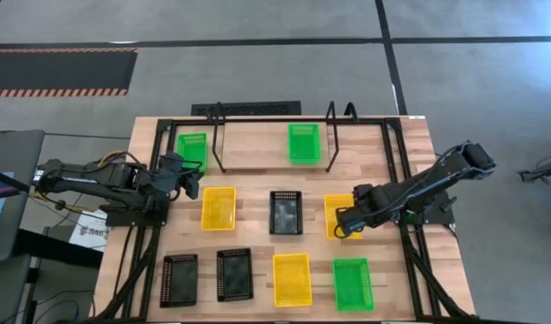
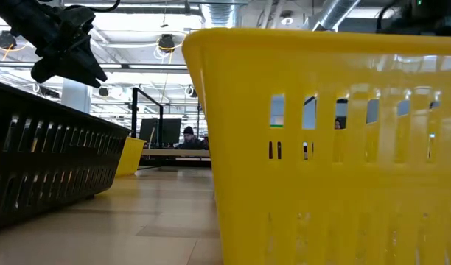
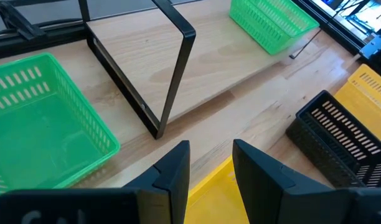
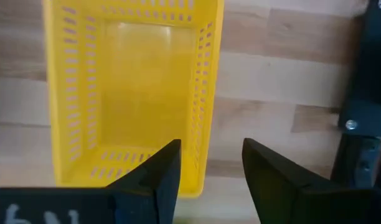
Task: Stack baskets on shelf by color
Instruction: Put the top right yellow bin on the shelf
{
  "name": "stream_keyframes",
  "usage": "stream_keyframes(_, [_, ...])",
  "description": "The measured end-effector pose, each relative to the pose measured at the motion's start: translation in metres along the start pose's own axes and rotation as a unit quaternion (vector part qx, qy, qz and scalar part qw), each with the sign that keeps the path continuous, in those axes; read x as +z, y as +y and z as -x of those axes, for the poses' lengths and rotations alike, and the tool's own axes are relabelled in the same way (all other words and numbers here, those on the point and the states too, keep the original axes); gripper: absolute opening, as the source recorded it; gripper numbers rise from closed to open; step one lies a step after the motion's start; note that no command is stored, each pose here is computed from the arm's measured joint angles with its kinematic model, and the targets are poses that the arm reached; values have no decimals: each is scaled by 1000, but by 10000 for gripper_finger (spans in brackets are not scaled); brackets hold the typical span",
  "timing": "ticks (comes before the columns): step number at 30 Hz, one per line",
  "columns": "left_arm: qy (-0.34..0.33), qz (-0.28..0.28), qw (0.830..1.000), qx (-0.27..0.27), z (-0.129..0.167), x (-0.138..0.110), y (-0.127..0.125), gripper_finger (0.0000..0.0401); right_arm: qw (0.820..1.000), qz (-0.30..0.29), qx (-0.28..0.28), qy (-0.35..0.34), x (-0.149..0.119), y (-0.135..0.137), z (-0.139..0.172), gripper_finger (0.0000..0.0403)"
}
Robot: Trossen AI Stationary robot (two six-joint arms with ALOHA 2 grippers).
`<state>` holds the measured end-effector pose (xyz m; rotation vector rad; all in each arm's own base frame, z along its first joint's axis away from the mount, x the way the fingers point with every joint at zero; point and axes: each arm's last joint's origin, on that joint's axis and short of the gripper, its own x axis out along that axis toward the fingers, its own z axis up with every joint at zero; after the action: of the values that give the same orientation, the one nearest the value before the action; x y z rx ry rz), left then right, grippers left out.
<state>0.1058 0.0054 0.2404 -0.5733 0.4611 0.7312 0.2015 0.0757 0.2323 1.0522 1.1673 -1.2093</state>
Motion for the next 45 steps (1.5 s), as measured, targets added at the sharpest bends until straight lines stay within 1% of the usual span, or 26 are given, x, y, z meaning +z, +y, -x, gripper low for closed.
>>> stream_keyframes(3, [-1, 1, 1000, 1, 0, 0, 0, 110, 1000, -7, 6, 2, 4, -1, -11, 187])
stream_keyframes(7, [-3, 10, 1000, 2, 0, 0, 0, 110, 1000, -2, 26, 8, 9, 1, -25, 191])
stream_keyframes(13, [-5, 10, 1000, 3, 0, 0, 0, 110, 1000, -3, 18, 8, 20, -2, -42, 188])
stream_keyframes(26, [-11, 12, 1000, 8, 0, 1, 0, 110, 1000, 16, 1, 9, 48, 2, -51, 162])
stream_keyframes(30, [-11, 12, 1000, 8, 0, 1, 0, 110, 999, 30, -4, 24, 54, 7, -58, 160])
stream_keyframes(36, [-11, 11, 1000, 8, 0, 1, 0, 110, 999, 41, 3, 27, 59, 17, -69, 159])
stream_keyframes(38, [-11, 11, 1000, 8, 0, 1, 0, 110, 998, 43, 1, 37, 60, 20, -72, 150])
stream_keyframes(40, [-11, 11, 1000, 9, 0, 1, 0, 110, 998, 49, -5, 47, 60, 20, -75, 133])
stream_keyframes(45, [-11, 11, 1000, 9, 0, 1, 1, 110, 996, 56, -26, 67, 60, 18, -78, 62])
